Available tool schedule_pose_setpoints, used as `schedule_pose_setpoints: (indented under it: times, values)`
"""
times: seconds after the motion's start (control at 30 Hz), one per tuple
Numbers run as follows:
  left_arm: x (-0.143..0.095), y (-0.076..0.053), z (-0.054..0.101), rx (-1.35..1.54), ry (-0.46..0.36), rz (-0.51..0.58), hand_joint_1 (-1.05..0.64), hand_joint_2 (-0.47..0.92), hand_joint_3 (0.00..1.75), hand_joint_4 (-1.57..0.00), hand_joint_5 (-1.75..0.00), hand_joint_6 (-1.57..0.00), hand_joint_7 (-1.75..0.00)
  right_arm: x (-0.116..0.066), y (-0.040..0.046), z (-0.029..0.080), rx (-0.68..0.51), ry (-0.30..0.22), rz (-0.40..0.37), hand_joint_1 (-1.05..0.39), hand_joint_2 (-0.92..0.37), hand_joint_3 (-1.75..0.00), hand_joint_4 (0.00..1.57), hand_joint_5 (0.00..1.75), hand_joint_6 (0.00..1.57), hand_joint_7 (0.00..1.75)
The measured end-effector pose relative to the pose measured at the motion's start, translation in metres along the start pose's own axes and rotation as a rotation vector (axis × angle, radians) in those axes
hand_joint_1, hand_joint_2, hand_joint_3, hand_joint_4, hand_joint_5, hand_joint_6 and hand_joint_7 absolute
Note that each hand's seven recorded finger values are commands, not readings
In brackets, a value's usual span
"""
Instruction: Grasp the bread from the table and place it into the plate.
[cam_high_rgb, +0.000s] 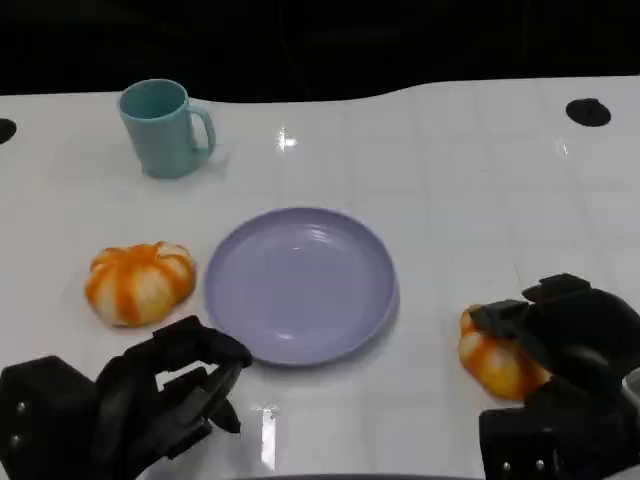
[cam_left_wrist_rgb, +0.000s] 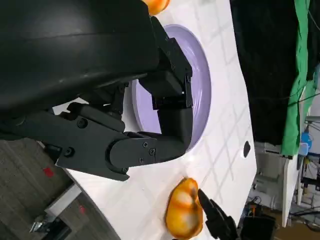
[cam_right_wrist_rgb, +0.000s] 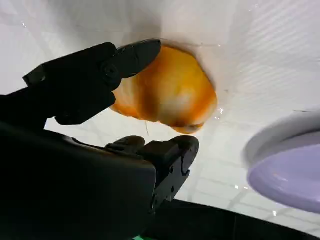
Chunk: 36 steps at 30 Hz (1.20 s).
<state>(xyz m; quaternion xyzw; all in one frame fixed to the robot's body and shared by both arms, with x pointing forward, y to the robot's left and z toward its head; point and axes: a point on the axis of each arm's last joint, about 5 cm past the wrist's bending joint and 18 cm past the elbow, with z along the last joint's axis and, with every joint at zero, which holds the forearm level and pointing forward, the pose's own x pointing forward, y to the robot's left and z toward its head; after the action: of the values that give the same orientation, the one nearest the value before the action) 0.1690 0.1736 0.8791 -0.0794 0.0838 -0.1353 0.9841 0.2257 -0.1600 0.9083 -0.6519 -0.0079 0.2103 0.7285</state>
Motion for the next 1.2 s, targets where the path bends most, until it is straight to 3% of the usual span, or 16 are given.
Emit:
schedule_pose_setpoints:
  times: [0.23,0.33,0.4,0.5,0.53,0.6,0.63,0.7,0.8,1.07,1.13,1.2]
  values:
    - [-0.001,-0.001,0.000,-0.001,0.007,-0.004,-0.45,0.92,0.46,-0.61,-1.74,-0.66,-1.28,0.019,0.0036,0.001,0.035,0.015,0.033,-0.43,-0.87,-0.01,0.36,0.19,0.51,0.02]
    - [-0.002,-0.001,0.000,-0.001,0.004,-0.004,-0.45,0.92,0.46,-0.61,-1.74,-0.66,-1.28,0.027,0.0060,0.003,0.041,0.015,0.026,-0.43,-0.89,-0.01,0.54,0.21,0.62,0.05]
    - [-0.002,-0.002,0.001,0.000,0.001,-0.005,-0.45,0.92,0.46,-0.62,-1.74,-0.66,-1.28,0.033,0.0077,0.004,0.057,0.021,0.000,-0.37,-0.90,0.00,0.79,0.26,0.79,0.08]
    - [-0.003,-0.002,0.002,0.001,0.001,-0.005,-0.45,0.92,0.46,-0.62,-1.74,-0.66,-1.28,0.040,0.0133,0.005,0.118,0.016,-0.079,-0.20,-0.91,-0.03,0.91,0.84,1.10,0.11]
    - [-0.003,-0.002,0.002,0.001,0.001,-0.005,-0.44,0.92,0.46,-0.62,-1.74,-0.66,-1.28,0.042,0.0162,0.005,0.147,0.012,-0.114,-0.14,-0.89,-0.15,0.90,1.32,1.22,0.23]
    - [-0.003,-0.003,0.002,0.000,0.003,-0.005,-0.44,0.92,0.46,-0.62,-1.74,-0.66,-1.28,0.045,0.0213,0.004,0.196,-0.014,-0.187,-0.11,-0.69,-0.58,0.90,1.63,1.07,0.75]
    - [-0.003,-0.003,0.002,0.000,0.003,-0.006,-0.44,0.92,0.46,-0.62,-1.74,-0.66,-1.27,0.046,0.0230,0.004,0.202,-0.026,-0.213,-0.12,-0.58,-0.78,0.91,1.70,0.93,1.13]
    - [-0.003,-0.003,0.002,-0.003,0.003,-0.007,-0.44,0.92,0.46,-0.62,-1.74,-0.66,-1.27,0.049,0.0257,0.003,0.202,-0.046,-0.248,-0.13,-0.52,-0.91,0.91,1.73,0.82,1.41]
    - [-0.003,-0.004,0.002,-0.007,0.003,-0.008,-0.44,0.92,0.46,-0.62,-1.74,-0.67,-1.27,0.052,0.0267,0.002,0.202,-0.061,-0.276,-0.15,-0.53,-0.95,0.90,1.75,0.78,1.45]
    - [-0.002,-0.005,0.002,-0.011,0.003,-0.010,-0.43,0.92,0.47,-0.61,-1.74,-0.66,-1.27,0.055,0.0232,0.004,0.213,-0.097,-0.311,-0.13,-0.59,-0.83,0.87,1.75,0.68,1.70]
    - [-0.002,-0.005,0.002,-0.011,0.003,-0.011,-0.43,0.92,0.47,-0.61,-1.74,-0.66,-1.27,0.056,0.0221,0.004,0.221,-0.102,-0.321,-0.13,-0.57,-0.82,0.89,1.75,0.75,1.54]
    - [-0.002,-0.005,0.002,-0.011,0.003,-0.012,-0.43,0.92,0.47,-0.61,-1.75,-0.66,-1.28,0.056,0.0213,0.005,0.227,-0.111,-0.335,-0.12,-0.52,-0.88,0.92,1.75,0.78,1.52]
